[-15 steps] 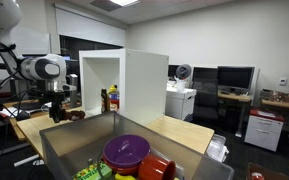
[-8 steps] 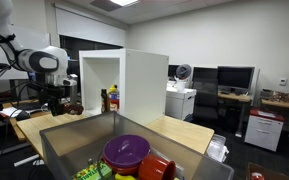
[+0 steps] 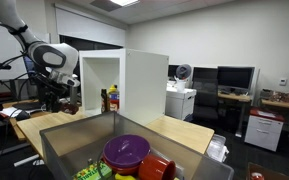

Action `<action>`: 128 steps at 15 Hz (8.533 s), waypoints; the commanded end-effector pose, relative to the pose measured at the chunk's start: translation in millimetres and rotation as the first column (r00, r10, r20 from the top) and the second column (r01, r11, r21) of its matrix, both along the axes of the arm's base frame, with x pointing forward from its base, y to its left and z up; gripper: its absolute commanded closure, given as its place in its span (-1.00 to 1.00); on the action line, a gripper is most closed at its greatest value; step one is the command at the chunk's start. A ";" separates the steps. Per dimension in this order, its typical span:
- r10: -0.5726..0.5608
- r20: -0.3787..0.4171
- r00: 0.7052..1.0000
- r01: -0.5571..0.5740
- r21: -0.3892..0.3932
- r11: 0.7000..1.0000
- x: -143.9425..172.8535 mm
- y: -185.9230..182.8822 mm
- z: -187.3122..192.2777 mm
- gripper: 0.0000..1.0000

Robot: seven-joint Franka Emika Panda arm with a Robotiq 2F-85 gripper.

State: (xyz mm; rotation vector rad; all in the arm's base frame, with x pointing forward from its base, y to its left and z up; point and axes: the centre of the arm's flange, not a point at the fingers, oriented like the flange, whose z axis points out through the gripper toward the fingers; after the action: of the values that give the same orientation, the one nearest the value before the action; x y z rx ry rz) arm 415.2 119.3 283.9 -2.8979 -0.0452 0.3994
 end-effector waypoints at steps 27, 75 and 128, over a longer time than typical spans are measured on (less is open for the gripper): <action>0.023 -0.321 0.947 0.017 0.119 0.993 15.7 -16.8 -29.3 0.99; -0.015 -0.324 0.946 0.054 0.110 0.992 45.9 -43.6 -19.7 -1.00; -0.193 -0.381 0.904 0.190 -0.047 0.981 14.8 7.7 -109.5 -0.27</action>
State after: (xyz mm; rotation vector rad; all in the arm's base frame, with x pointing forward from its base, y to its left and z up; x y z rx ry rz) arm 435.5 121.9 174.5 -2.7271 0.2809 0.9252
